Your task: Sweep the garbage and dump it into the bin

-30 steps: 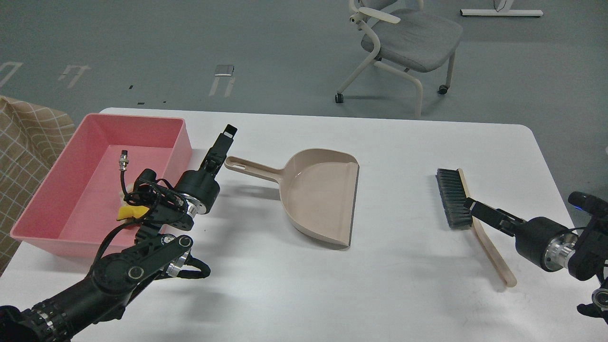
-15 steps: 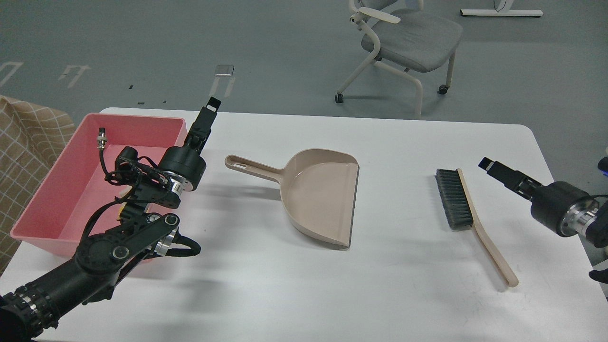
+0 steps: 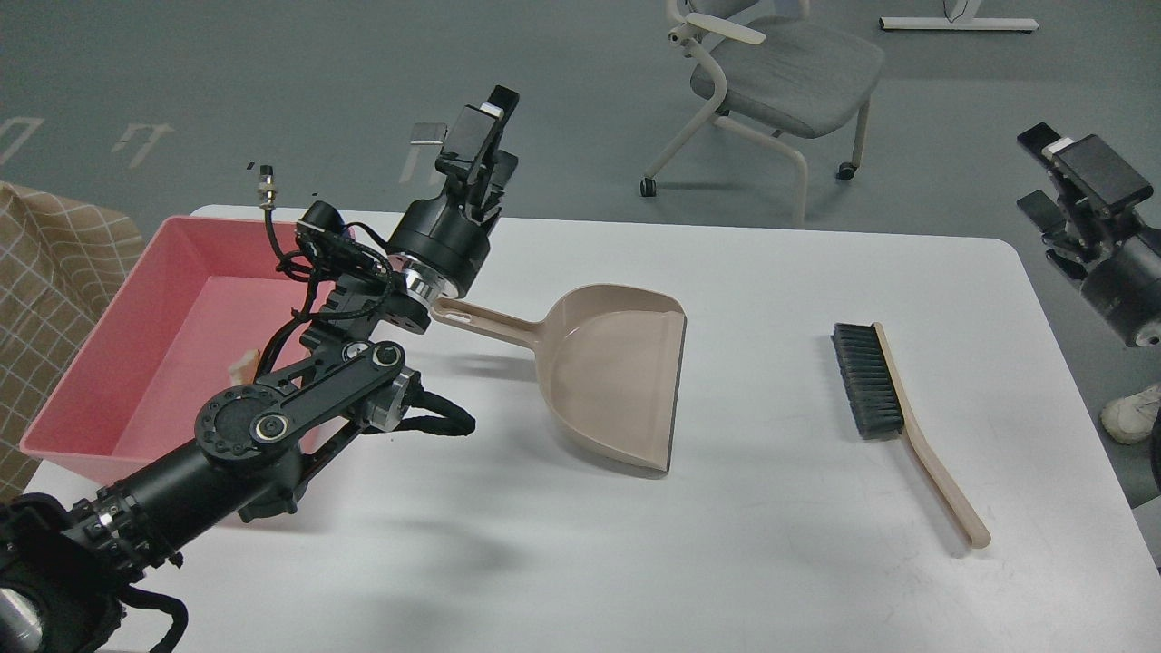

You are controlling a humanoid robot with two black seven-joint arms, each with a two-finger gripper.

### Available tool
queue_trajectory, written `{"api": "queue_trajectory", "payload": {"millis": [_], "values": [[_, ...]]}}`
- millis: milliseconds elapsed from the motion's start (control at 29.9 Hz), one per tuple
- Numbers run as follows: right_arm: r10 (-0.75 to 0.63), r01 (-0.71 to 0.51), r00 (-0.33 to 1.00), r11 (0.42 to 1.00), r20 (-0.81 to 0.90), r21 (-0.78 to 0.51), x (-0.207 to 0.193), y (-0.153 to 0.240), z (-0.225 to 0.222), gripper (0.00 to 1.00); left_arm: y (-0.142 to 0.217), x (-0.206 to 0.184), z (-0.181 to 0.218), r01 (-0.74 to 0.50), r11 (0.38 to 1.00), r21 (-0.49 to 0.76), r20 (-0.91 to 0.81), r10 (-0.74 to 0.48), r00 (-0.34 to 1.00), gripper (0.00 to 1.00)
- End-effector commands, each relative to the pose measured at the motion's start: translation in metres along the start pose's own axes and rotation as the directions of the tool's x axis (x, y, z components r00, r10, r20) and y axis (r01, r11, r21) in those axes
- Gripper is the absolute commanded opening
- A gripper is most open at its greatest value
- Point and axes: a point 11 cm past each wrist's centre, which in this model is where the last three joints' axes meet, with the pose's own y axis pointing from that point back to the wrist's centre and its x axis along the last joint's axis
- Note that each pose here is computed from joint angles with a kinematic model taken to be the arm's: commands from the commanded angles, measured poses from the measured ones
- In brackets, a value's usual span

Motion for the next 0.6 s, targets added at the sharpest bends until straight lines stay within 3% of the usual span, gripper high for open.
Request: {"api": "queue_trajectory", "payload": {"millis": [0, 167, 368, 569], "values": [[-0.002, -0.010, 0.993, 0.995, 0.121, 0.097, -0.002, -0.007, -0.016, 0.97, -0.024, 0.009, 0.028, -0.004, 1.000, -0.031, -0.186, -0.002, 0.983, 0.99], [-0.014, -0.022, 0.981, 0.984, 0.195, 0.178, -0.007, -0.019, -0.034, 0.97, -0.036, 0.014, 0.056, 0.065, 0.991, -0.115, -0.328, -0.100, 0.939, 0.99], [-0.056, -0.033, 0.947, 0.963, 0.315, 0.269, -0.037, -0.037, -0.048, 0.99, -0.035, 0.005, 0.068, 0.184, 0.964, -0.194, -0.365, -0.245, 0.898, 0.99], [-0.111, -0.026, 0.934, 0.927, 0.339, 0.375, -0.054, -0.049, -0.084, 0.99, -0.024, 0.021, 0.074, 0.123, 0.954, -0.272, -0.457, -0.241, 0.857, 0.99]]}}
